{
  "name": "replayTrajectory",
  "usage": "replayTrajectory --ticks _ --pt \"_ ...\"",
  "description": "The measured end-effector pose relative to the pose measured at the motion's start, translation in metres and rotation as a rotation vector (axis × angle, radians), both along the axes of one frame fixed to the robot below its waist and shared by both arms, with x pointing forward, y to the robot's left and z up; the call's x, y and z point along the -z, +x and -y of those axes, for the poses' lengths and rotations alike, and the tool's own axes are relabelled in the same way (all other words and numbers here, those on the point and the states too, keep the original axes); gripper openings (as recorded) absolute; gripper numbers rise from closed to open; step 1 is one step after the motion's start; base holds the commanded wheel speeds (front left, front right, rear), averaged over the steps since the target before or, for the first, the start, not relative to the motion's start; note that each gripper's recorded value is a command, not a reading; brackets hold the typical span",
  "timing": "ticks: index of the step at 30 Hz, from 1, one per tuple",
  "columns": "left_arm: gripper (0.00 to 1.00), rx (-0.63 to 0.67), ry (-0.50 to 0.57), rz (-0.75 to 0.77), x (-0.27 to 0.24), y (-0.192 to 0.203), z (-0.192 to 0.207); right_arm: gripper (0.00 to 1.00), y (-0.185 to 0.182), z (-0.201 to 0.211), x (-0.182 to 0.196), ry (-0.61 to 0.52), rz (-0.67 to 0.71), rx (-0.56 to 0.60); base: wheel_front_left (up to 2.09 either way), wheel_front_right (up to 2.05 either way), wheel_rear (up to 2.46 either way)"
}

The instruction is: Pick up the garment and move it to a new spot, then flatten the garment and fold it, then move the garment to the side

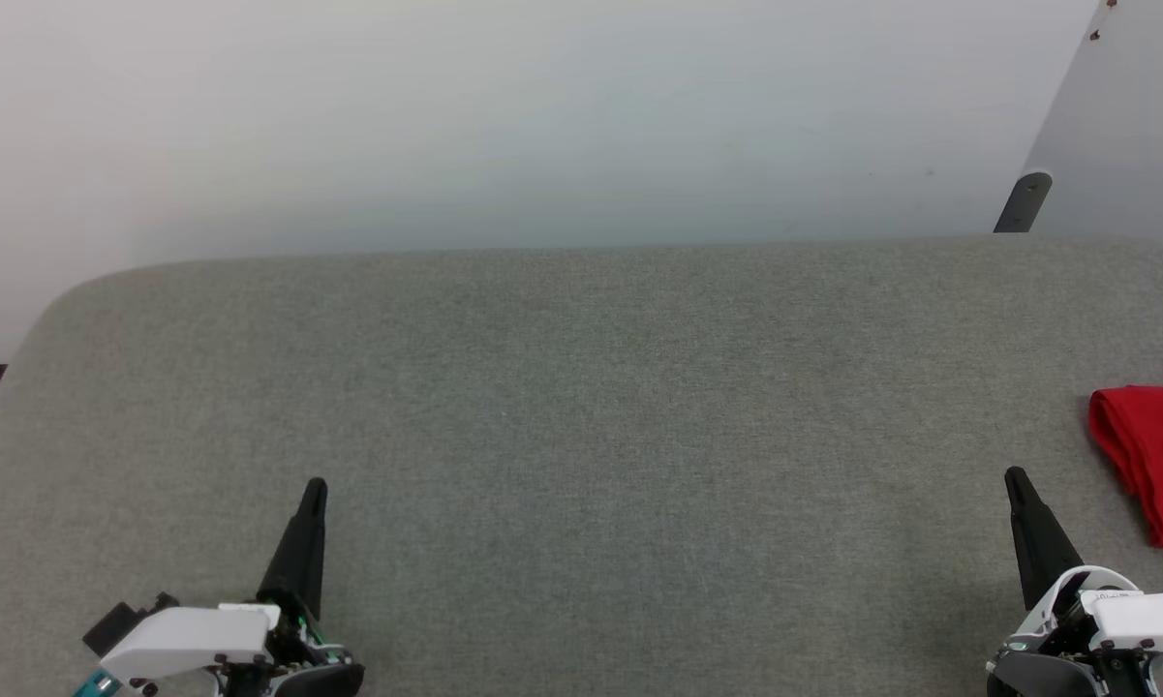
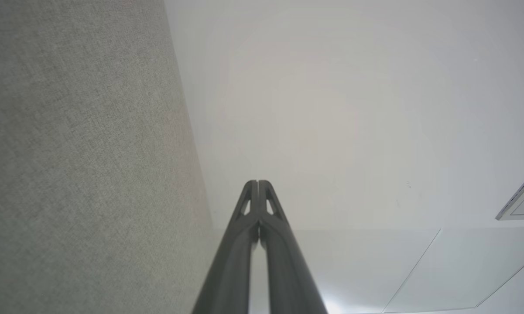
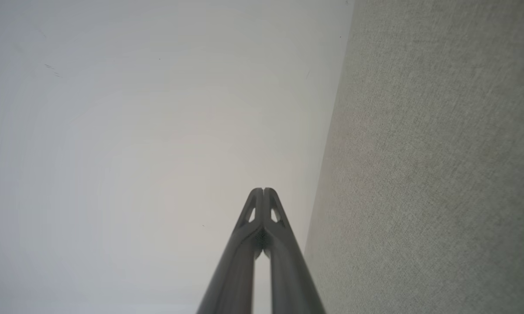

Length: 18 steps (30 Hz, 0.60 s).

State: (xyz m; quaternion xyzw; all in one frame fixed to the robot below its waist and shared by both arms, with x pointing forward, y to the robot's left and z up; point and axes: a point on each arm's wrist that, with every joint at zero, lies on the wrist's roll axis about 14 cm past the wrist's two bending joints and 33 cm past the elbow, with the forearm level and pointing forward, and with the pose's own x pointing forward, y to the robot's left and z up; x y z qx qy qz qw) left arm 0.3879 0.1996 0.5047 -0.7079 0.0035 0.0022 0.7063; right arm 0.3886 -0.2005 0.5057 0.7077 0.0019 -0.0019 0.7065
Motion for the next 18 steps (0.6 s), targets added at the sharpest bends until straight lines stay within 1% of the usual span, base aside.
replayTrajectory --ticks 18 --pt "0.0 0.0 0.0 0.0 0.0 0.0 0.0001 0.0 0.0 0.0 0.0 0.0 0.0 0.0 0.0 0.0 0.0"
